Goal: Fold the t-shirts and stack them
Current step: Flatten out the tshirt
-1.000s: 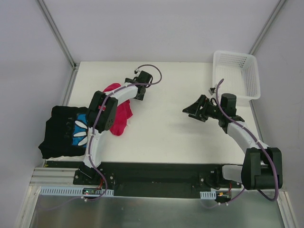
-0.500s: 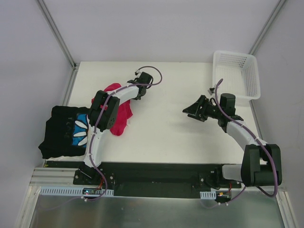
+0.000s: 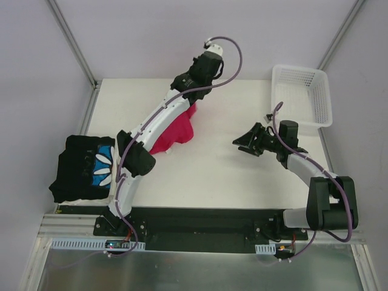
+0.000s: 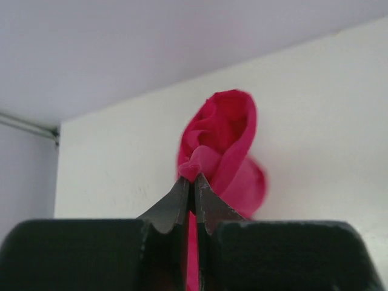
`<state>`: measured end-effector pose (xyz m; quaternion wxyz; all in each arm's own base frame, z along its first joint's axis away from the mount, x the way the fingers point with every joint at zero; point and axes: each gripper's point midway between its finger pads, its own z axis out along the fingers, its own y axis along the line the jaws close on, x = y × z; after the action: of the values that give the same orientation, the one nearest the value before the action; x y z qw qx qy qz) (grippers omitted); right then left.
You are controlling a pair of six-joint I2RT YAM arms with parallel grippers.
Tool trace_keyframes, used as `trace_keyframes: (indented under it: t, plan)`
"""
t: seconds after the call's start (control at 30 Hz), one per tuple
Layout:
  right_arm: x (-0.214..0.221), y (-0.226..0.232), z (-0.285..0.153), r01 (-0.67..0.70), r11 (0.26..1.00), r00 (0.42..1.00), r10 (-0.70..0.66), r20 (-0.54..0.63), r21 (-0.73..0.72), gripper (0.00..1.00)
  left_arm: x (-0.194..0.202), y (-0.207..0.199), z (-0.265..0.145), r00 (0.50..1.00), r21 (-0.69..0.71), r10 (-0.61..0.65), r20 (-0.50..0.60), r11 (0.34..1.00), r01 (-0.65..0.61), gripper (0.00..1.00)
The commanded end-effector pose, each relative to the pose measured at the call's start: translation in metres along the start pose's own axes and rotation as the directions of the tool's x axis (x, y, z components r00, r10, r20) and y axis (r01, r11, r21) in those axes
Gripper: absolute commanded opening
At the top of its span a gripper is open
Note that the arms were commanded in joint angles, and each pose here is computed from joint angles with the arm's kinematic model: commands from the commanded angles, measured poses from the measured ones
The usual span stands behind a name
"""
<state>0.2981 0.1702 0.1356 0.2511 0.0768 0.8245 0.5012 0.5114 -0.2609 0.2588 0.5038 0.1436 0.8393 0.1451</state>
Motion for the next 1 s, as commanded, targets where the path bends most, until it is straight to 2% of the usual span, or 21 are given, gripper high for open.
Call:
trace_keyframes:
  t: [0.0, 0.03, 0.07, 0.1, 0.13, 0.17, 0.23, 0.27, 0.3, 0.37, 0.47, 0.7, 0.97]
  plan:
    - [-0.003, 0.013, -0.001, 0.045, 0.997, 0.999, -0.045, 0.008, -0.055, 0.68, -0.114, 0.095, -0.143, 0.956, -0.109, -0.007, 0.293, 0.993, 0.041, 0.00]
    - [-0.004, 0.013, -0.001, 0.043, 0.998, 0.999, -0.043, 0.009, -0.054, 0.68, -0.118, 0.109, -0.158, 0.952, -0.148, 0.007, 0.305, 0.988, 0.040, 0.00]
    - [-0.002, 0.013, 0.000, 0.043, 0.998, 0.999, -0.043, 0.004, -0.055, 0.67, -0.126, 0.129, -0.191, 0.936, -0.144, -0.029, 0.352, 0.986, 0.085, 0.00]
    - [-0.003, 0.013, 0.000, 0.043, 0.998, 0.999, -0.043, 0.005, -0.054, 0.67, -0.122, 0.135, -0.199, 0.936, -0.147, -0.027, 0.350, 0.986, 0.083, 0.00]
    - [-0.002, 0.014, 0.000, 0.045, 0.997, 0.999, -0.044, 0.006, -0.056, 0.68, -0.120, 0.145, -0.211, 0.931, -0.148, -0.057, 0.360, 0.982, 0.117, 0.00]
    - [-0.002, 0.014, 0.001, 0.047, 0.997, 0.999, -0.046, 0.005, -0.057, 0.67, -0.120, 0.173, -0.243, 0.906, -0.127, -0.115, 0.407, 0.975, 0.180, 0.00]
    - [-0.001, 0.016, 0.000, 0.051, 0.997, 0.999, -0.051, 0.006, -0.059, 0.67, -0.105, 0.182, -0.250, 0.904, -0.123, -0.142, 0.403, 0.971, 0.208, 0.00]
    - [0.000, 0.018, 0.000, 0.052, 0.997, 0.999, -0.052, 0.003, -0.064, 0.67, -0.101, 0.210, -0.276, 0.874, -0.117, -0.189, 0.447, 0.957, 0.266, 0.00]
    - [-0.001, 0.021, -0.001, 0.059, 0.996, 0.998, -0.058, 0.005, -0.070, 0.67, -0.089, 0.206, -0.270, 0.887, -0.128, -0.169, 0.430, 0.961, 0.245, 0.00]
    - [0.001, 0.023, -0.001, 0.063, 0.995, 0.998, -0.063, 0.003, -0.074, 0.67, -0.085, 0.224, -0.288, 0.858, -0.110, -0.210, 0.469, 0.950, 0.292, 0.00]
    - [0.004, 0.027, 0.002, 0.079, 0.994, 0.997, -0.079, -0.003, -0.074, 0.67, -0.074, 0.226, -0.287, 0.864, -0.119, -0.206, 0.460, 0.950, 0.290, 0.00]
    - [0.012, 0.029, 0.010, 0.083, 0.994, 0.996, -0.086, -0.038, -0.074, 0.69, -0.065, 0.207, -0.270, 0.891, -0.126, -0.169, 0.421, 0.962, 0.242, 0.00]
    - [0.032, 0.037, 0.033, 0.108, 0.992, 0.988, -0.114, -0.104, -0.063, 0.72, -0.065, 0.193, -0.259, 0.897, -0.105, -0.159, 0.413, 0.970, 0.220, 0.00]
